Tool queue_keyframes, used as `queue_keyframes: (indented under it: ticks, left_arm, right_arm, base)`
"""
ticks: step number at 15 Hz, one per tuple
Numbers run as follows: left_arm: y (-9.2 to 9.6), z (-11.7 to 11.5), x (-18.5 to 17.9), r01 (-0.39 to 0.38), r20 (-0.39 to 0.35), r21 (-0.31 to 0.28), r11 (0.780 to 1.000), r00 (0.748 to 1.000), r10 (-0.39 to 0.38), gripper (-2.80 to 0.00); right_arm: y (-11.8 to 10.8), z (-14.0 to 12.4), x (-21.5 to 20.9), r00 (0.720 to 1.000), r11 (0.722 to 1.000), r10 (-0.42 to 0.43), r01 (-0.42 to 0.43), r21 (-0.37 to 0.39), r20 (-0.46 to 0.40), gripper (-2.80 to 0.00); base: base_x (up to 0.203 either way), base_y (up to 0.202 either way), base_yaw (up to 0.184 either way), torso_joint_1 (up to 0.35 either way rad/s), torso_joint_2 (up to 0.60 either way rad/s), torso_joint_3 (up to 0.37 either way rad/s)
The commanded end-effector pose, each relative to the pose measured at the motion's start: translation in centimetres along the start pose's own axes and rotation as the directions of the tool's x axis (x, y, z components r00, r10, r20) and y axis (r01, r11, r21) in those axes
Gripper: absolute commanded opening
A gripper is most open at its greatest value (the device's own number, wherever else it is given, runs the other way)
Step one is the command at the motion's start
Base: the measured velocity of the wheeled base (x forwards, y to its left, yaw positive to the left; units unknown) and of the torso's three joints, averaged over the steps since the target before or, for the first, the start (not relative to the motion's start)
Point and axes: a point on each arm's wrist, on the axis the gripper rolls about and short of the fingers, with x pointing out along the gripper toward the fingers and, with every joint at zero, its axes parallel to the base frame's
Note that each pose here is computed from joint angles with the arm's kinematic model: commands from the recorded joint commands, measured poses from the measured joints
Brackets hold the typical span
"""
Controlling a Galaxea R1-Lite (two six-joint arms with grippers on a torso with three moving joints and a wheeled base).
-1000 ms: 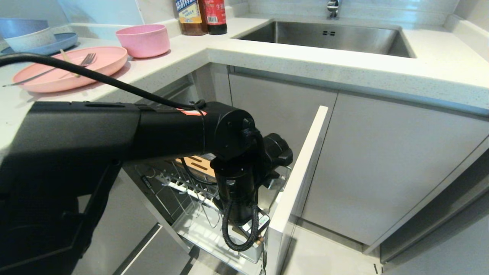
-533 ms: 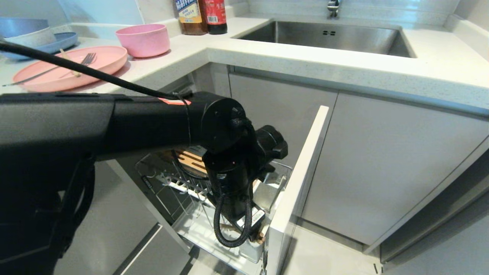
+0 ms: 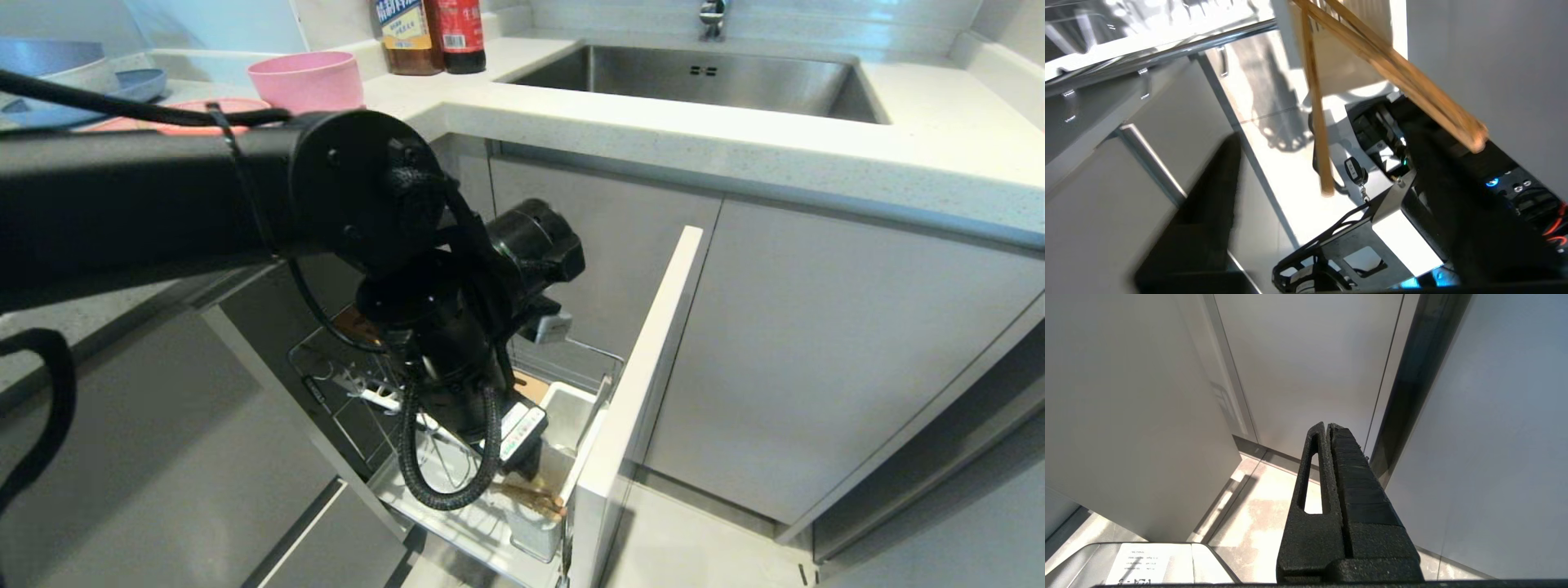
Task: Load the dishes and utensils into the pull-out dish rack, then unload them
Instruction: Pick up the chopsticks and place it in the cupboard
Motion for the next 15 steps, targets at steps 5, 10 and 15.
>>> queue_keyframes:
  ticks: [5,10,15]
  left_arm:
    - [1.4,-1.5,-5.5,-0.054,0.221,-0.195,0.979,0.971,0.097,-2.80]
    - [2.4,-0.1,-9.6,0.030,0.538,-0.509,0.860,0.791,0.291,-2.80]
    - [4.3,-0.2,-14.9,0.220,0.662,-0.720,0.658,0.501,0.557,-2.80]
  right_arm:
    - [0.0,0.0,0.0,1.000,1.000,-0.001,0.001,0.000,-0.001,-2.80]
    - [0.0,0.0,0.0,1.000,1.000,0.000,0.000,0.000,-0.002,-2.80]
    - [0.0,0.0,0.0,1.000,1.000,0.001,-0.001,0.000,-0.002,-2.80]
  base:
    - [0.000,0.000,0.000,0.000,0.00,0.000]
    - [0.000,0.000,0.000,0.000,0.00,0.000]
    - [0.000,0.000,0.000,0.000,0.00,0.000]
